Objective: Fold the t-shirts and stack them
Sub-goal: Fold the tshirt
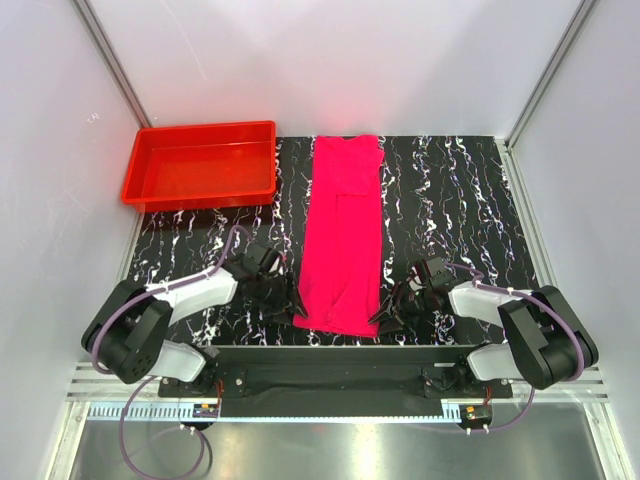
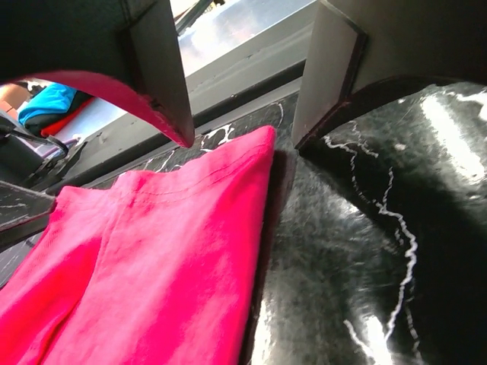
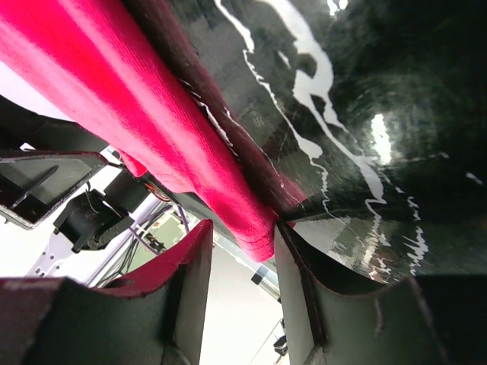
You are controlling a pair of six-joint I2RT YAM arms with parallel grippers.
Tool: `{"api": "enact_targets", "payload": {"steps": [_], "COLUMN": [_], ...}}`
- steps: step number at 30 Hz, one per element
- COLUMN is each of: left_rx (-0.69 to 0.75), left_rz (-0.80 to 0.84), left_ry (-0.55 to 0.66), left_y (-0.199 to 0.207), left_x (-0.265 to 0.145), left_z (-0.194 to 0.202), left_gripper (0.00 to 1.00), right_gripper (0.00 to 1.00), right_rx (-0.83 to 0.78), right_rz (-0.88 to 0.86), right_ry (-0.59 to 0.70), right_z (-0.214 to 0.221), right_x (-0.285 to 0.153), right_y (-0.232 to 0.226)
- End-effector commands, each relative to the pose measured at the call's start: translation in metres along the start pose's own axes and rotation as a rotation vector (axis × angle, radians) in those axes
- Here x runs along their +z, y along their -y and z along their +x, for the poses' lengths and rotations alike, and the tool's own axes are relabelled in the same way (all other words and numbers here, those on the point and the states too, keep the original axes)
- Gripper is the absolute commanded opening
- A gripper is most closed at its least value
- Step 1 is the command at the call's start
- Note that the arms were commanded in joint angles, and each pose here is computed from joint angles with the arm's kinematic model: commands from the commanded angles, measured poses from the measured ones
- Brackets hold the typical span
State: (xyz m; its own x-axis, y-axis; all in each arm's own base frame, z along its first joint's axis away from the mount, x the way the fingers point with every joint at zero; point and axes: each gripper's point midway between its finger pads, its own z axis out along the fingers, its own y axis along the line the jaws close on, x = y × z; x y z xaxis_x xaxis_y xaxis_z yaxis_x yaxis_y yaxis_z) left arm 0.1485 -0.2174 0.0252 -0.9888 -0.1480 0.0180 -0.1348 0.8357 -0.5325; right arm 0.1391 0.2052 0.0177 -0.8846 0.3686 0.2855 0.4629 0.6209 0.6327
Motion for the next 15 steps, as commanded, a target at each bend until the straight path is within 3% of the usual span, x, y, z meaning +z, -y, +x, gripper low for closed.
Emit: {"api": "enact_targets", "payload": {"steps": [1, 8, 15], "left_rx": [-0.007, 0.006, 0.027], "left_rz": [-0.092, -0.103, -0.12], "left_ry": [0.037, 0.032, 0.021], "left_y": [-0.024, -0.026, -0.032], "left_x": [0.015, 0.02, 0.023], "left_z": [-0.004, -0.004, 0.0], "left_gripper": [0.59, 0.42, 0.21], "right_gripper": [0.45, 0.45, 0.28], "right_rx": [0.002, -0.005, -0.025], "right_rz": [0.116, 0.147, 0.164], "right_ry": [0.059, 0.064, 0.054], "right_z": [-0.005, -0.002, -0.001], "right_x": [0.008, 0.008, 0.011], "right_y": [0.032, 0.044, 0.051]}}
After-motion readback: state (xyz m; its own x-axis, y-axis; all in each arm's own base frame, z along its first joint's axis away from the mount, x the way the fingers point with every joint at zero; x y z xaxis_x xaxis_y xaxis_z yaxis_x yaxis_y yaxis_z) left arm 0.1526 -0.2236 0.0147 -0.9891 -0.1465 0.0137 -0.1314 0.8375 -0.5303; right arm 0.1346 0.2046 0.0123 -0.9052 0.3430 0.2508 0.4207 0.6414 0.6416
